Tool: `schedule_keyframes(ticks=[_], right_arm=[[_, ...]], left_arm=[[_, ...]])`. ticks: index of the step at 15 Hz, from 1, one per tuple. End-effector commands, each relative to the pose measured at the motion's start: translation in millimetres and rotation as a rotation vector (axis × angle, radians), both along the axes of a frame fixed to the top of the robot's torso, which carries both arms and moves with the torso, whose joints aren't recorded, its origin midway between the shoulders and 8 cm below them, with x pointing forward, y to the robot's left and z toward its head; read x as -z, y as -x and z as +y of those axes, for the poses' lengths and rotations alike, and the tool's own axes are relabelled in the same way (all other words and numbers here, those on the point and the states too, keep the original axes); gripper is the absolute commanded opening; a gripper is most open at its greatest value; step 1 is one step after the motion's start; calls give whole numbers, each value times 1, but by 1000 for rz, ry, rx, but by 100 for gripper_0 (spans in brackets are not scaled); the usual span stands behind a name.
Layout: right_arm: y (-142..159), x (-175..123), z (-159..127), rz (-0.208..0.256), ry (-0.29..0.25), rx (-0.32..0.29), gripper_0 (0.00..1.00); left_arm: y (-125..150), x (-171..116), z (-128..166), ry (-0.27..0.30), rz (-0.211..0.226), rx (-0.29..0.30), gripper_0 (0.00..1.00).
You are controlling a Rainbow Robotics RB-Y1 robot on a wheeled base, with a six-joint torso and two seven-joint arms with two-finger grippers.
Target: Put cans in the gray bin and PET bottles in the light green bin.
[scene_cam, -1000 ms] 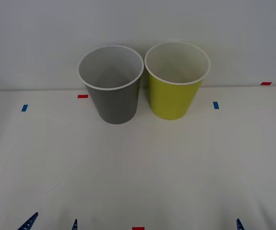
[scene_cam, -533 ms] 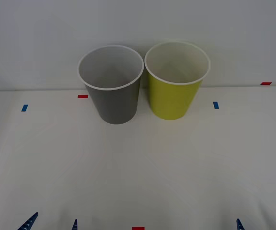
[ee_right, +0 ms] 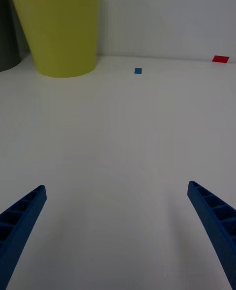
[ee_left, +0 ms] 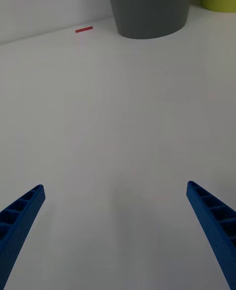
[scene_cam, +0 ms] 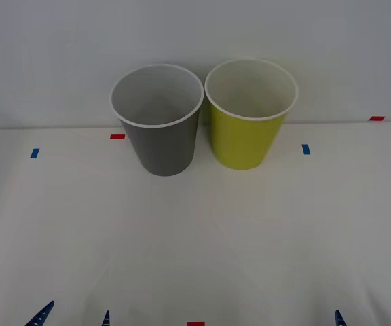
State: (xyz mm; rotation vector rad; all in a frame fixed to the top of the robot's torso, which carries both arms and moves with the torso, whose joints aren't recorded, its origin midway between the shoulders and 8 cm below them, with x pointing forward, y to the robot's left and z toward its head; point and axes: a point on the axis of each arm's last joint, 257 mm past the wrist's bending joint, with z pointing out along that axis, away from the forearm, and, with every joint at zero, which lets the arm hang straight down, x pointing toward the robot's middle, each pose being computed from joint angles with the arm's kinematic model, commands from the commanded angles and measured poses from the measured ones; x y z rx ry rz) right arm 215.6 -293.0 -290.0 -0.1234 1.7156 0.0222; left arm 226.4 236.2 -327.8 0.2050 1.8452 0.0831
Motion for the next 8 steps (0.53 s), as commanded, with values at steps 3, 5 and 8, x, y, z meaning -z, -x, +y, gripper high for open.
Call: schedule_keyframes(ticks=[3,5,8], right_arm=[[0,0,0,0,0,0,100],[0,0,0,0,0,0,100],[0,0,0,0,0,0,100]], left_arm=[[0,0,0,0,0,0,100],[0,0,0,0,0,0,100],[0,0,0,0,0,0,100]])
